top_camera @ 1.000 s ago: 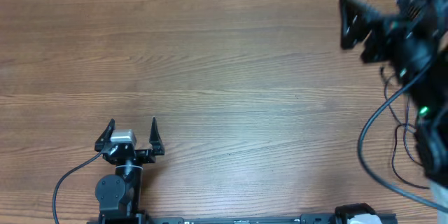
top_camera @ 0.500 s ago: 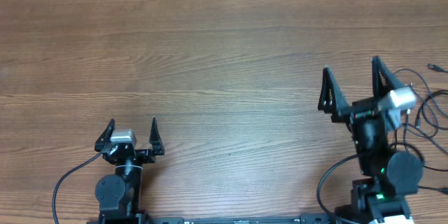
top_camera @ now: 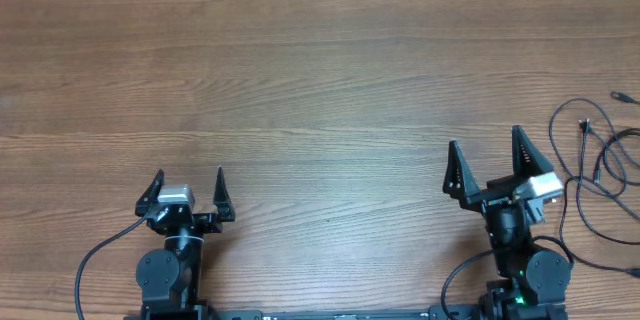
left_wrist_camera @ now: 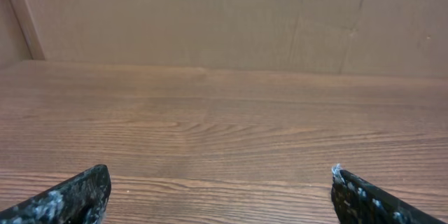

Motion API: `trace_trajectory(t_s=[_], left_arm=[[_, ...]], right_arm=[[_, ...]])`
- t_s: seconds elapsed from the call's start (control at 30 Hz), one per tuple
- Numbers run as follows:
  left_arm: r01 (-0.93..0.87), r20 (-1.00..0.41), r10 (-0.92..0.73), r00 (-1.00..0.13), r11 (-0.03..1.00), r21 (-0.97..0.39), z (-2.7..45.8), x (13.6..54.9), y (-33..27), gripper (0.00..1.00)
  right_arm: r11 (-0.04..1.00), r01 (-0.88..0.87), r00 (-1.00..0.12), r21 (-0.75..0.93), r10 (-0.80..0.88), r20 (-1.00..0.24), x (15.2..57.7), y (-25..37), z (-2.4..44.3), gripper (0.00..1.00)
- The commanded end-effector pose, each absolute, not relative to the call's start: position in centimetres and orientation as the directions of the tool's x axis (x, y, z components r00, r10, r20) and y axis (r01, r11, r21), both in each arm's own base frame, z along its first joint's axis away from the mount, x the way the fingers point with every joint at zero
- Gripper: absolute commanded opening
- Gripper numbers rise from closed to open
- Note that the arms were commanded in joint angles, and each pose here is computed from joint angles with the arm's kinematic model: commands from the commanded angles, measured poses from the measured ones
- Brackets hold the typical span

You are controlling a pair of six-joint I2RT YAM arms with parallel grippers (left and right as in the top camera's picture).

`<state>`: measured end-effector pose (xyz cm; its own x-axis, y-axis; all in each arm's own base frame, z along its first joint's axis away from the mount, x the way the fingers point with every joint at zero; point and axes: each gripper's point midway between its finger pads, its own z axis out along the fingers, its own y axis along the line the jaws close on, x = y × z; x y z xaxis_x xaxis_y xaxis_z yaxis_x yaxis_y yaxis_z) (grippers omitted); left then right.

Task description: Untangle cables

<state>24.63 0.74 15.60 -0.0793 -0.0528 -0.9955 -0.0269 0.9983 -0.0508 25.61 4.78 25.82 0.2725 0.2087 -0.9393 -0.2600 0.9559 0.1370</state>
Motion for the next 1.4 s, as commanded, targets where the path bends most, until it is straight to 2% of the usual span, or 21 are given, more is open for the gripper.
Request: trace_trajectory(t_s=[0.0, 0.17, 0.4, 0.57, 0.8, 1.37], left_arm=[[-0.026, -0.996, -0.033, -0.077, 0.999, -0.031, 15.6, 24.6, 0.7, 1.0], [-0.027, -0.996, -0.033, -0.077, 0.999, -0.031, 15.6, 24.6, 0.7, 1.0], [-0.027, -0.996, -0.033, -0.077, 0.999, -0.031, 15.6, 24.6, 0.7, 1.0], [-0.027, -0.996, -0.033, -0.077, 0.999, -0.031, 15.6, 24.6, 0.7, 1.0], [-0.027, -0.996, -0.033, -0.077, 0.999, -0.031, 15.6, 24.6, 0.7, 1.0], [-0.027, -0.996, -0.033, -0.077, 0.999, -0.031, 15.6, 24.6, 0.7, 1.0]], right_arm=[[0.96, -0.237, 0.209, 0.149, 0.2, -0.957, 25.7, 4.6, 23.9, 1.0], [0.967, -0.194, 0.033, 0.168, 0.177, -0.984, 25.6, 4.3, 19.4, 1.0], [0.973, -0.151, -0.051, 0.172, 0.166, -0.985, 24.4, 3.7, 17.0, 1.0], [0.979, -0.143, -0.046, 0.145, 0.14, -0.989, 24.4, 3.5, 16.9, 1.0], [0.985, -0.15, -0.014, -0.083, -0.086, -0.996, 24.4, 3.5, 16.9, 1.0], [0.988, -0.149, -0.02, -0.031, -0.034, -0.999, 24.4, 3.5, 17.0, 1.0]])
